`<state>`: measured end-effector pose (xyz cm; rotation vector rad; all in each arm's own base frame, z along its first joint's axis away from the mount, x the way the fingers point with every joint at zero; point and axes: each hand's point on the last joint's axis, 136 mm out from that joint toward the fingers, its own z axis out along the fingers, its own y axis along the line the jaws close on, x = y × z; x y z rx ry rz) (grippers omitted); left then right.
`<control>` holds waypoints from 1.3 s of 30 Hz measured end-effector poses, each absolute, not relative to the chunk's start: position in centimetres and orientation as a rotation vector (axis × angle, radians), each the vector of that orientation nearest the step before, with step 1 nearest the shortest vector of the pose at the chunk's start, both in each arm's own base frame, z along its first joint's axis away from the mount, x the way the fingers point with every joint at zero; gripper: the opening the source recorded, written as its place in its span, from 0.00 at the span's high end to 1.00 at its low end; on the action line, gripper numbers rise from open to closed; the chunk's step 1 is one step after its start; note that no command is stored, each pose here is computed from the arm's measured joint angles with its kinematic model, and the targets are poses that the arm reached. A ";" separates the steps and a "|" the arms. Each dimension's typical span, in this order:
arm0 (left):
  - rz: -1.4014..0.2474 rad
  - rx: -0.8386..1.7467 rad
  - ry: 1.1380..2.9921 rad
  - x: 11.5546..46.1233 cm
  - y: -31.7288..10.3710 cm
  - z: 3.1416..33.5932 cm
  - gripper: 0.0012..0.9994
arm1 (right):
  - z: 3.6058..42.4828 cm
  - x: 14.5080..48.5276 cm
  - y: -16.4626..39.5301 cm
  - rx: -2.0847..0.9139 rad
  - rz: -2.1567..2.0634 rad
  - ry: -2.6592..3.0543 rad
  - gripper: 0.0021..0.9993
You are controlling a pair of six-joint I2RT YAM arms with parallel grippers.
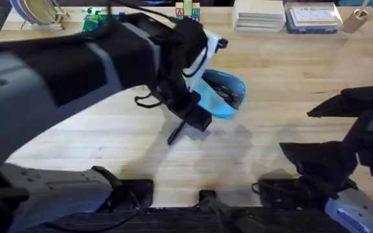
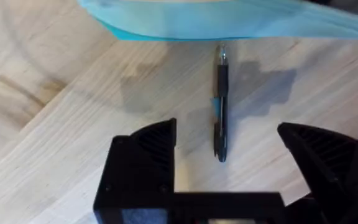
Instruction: Unzip the bag, pick up the pens from the table one at a time and place them inside, then zip the bag closed.
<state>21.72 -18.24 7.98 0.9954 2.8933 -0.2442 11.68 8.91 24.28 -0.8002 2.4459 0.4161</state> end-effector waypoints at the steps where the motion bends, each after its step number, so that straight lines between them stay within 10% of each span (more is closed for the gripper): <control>1: -0.231 1.010 2.911 21.5 -18.4 7.4 0.00 | 24.3 11.7 8.9 -0.800 0.416 2.446 0.00; 21: -0.147 0.983 3.022 21.6 -18.4 3.7 0.01 | 24.3 11.7 8.9 -0.800 0.416 2.446 0.00; 25: -0.128 0.973 3.011 22.0 -18.3 3.7 0.37 | 24.3 11.7 8.9 -0.800 0.416 2.446 0.00; 39: -0.055 0.936 3.037 21.9 -17.4 3.6 0.60 | 24.3 11.7 8.9 -0.800 0.416 2.446 0.00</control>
